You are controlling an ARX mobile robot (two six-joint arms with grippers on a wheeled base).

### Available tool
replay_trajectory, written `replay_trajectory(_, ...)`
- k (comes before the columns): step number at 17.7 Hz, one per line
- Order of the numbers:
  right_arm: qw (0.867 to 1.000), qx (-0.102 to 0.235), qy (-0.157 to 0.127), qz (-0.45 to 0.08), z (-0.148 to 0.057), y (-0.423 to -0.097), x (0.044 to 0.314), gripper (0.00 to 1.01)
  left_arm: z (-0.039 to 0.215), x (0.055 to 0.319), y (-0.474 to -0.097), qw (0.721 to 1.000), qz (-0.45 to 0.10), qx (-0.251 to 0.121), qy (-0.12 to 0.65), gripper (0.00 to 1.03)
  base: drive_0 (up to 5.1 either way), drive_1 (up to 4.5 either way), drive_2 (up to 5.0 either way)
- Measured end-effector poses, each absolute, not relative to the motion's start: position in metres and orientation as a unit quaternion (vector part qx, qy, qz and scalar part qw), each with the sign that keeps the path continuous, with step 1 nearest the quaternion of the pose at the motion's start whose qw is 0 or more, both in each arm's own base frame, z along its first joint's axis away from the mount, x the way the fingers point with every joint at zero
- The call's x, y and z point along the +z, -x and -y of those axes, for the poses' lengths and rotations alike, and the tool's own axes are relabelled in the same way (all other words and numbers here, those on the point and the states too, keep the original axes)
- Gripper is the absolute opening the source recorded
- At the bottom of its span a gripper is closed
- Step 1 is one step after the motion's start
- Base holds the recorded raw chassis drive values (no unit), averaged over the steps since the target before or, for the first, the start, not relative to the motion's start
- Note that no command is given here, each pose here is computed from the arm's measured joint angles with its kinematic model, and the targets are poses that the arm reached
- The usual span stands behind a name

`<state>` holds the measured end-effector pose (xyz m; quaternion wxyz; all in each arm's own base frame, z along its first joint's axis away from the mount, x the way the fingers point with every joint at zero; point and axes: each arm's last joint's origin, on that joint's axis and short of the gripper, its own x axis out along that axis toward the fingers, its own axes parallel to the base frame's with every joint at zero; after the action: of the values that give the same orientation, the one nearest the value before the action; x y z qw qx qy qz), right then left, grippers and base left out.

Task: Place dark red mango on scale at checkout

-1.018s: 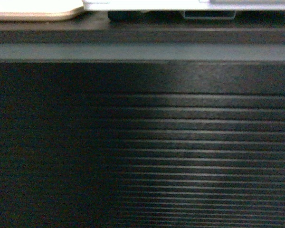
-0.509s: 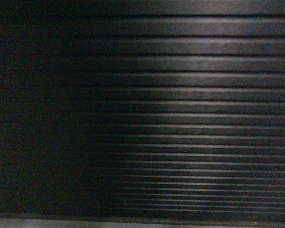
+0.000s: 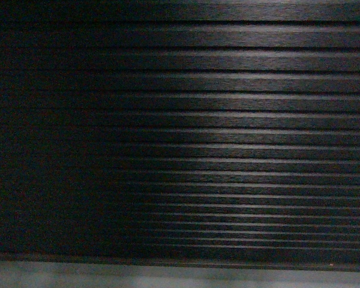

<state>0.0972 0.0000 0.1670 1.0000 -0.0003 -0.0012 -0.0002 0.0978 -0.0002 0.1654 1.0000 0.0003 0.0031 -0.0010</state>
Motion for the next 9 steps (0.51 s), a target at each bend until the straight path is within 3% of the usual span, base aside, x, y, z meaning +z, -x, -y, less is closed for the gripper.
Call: replay_trajectory(9, 1.0, 0.0, 0.0, 0.001, 0.0, -0.0972, 0.167, 0.98, 0.0002, 0.1654, -0.0978, 1.0, -0.003, -0.001, 0.0, 0.98, 0.0, 0.0, 0.0)
